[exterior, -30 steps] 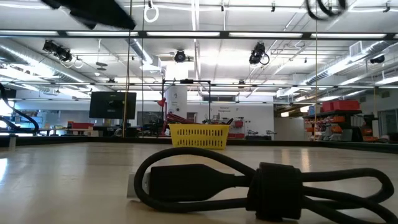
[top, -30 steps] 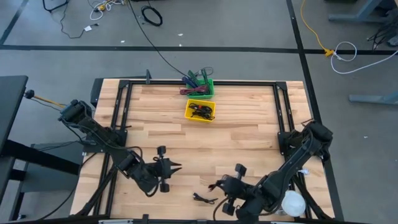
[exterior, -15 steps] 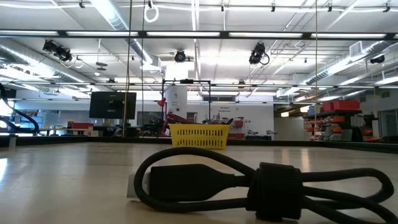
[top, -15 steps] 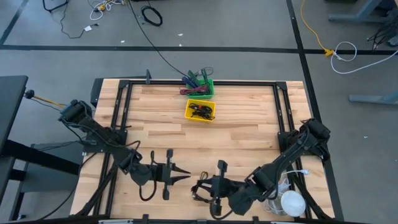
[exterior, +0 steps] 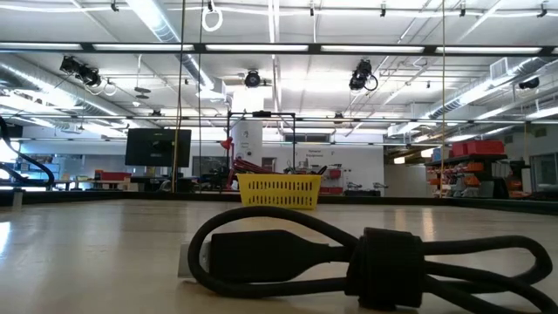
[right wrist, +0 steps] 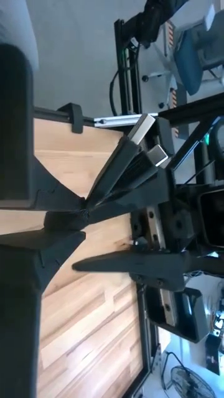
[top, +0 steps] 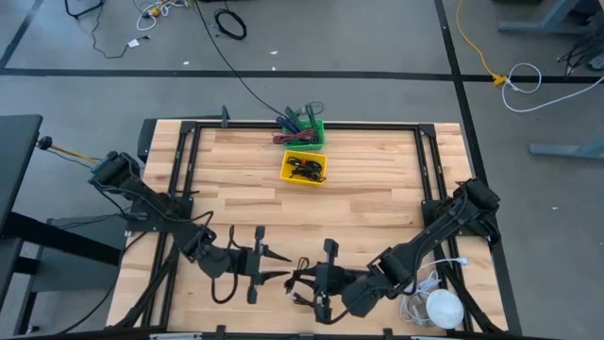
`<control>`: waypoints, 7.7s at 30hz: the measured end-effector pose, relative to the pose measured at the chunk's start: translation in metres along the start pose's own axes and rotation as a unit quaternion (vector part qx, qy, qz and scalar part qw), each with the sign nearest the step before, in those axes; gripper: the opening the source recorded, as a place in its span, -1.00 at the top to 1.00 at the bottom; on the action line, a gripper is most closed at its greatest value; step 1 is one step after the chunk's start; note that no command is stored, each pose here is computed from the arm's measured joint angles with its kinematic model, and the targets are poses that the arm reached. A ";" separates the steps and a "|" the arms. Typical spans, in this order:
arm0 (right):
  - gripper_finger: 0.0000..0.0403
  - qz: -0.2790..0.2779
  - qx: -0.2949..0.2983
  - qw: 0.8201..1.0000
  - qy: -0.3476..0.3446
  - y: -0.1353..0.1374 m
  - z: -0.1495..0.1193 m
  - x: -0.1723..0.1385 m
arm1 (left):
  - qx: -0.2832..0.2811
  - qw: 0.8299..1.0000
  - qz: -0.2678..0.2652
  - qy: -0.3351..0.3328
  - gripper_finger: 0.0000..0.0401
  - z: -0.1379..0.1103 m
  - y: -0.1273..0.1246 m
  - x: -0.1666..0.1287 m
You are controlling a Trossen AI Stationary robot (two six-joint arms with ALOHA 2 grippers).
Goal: Pick & Place USB Port
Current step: Put the black charger cable into the yellow basket
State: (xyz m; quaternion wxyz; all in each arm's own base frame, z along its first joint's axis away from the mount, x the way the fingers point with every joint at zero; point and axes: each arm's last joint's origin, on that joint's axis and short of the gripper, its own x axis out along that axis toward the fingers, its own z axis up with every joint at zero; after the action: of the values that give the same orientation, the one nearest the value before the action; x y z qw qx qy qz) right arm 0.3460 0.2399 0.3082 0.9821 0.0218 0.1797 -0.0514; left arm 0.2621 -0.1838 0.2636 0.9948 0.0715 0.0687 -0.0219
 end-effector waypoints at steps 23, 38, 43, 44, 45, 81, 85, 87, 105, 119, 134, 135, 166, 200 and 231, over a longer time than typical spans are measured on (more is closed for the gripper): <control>0.89 0.032 0.001 0.998 -0.048 -0.020 0.022 0.019 | 0.014 0.999 -0.015 -0.037 0.81 0.008 0.008 0.005; 0.42 0.002 -0.064 0.998 -0.021 -0.025 0.018 0.017 | 0.014 0.999 0.035 -0.026 0.95 0.006 0.010 0.005; 0.18 -0.038 -0.049 0.998 0.012 -0.034 0.016 0.006 | 0.035 0.995 0.091 0.007 0.96 0.000 0.014 0.006; 0.14 -0.039 -0.048 0.998 0.023 -0.035 0.016 0.002 | 0.043 0.993 0.109 0.019 0.96 -0.003 0.016 0.006; 0.11 -0.042 -0.042 0.998 0.032 -0.037 0.015 -0.001 | 0.053 0.990 0.130 0.034 0.96 -0.006 0.019 0.006; 0.21 0.079 0.021 0.993 0.087 0.016 -0.085 -0.016 | -0.037 0.892 0.268 0.362 0.96 -0.056 0.246 0.060; 0.21 0.076 0.004 0.994 0.075 0.013 -0.082 -0.013 | -0.013 0.873 0.247 0.419 0.96 -0.060 0.264 0.085; 0.21 0.074 -0.009 0.994 0.082 0.012 -0.083 -0.013 | -0.013 0.869 0.242 0.431 0.96 -0.058 0.271 0.096; 0.21 -0.050 -0.072 0.988 0.130 -0.006 -0.100 -0.015 | -0.037 0.838 0.191 0.510 0.94 -0.083 0.303 0.117; 0.21 -0.067 -0.070 0.987 0.129 -0.008 -0.101 -0.016 | -0.104 0.842 0.187 0.494 0.70 -0.084 0.304 0.118; 0.21 -0.063 -0.066 0.987 0.133 -0.008 -0.101 -0.016 | -0.085 0.837 0.180 0.509 0.35 -0.078 0.301 0.113; 0.21 -0.060 -0.064 0.987 0.134 -0.008 -0.101 -0.016 | -0.083 0.832 0.174 0.520 0.36 -0.074 0.298 0.109; 0.21 -0.012 0.048 0.989 0.139 0.008 -0.111 -0.007 | -0.042 0.943 -0.018 0.329 0.37 -0.004 -0.060 0.035; 0.21 0.003 0.041 0.990 0.132 0.011 -0.110 -0.009 | -0.103 0.919 -0.069 0.373 0.37 -0.102 -0.081 0.113; 0.21 0.055 0.021 0.981 0.187 0.012 -0.135 0.024 | -0.082 0.936 -0.070 0.336 0.90 -0.055 -0.033 0.117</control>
State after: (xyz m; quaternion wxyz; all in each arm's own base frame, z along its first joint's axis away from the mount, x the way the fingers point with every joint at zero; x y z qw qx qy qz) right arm 0.3220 0.2575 0.1743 0.9317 0.0616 0.3579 0.0037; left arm 0.3684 -0.2126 0.1887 0.9119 -0.0118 0.4058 -0.0609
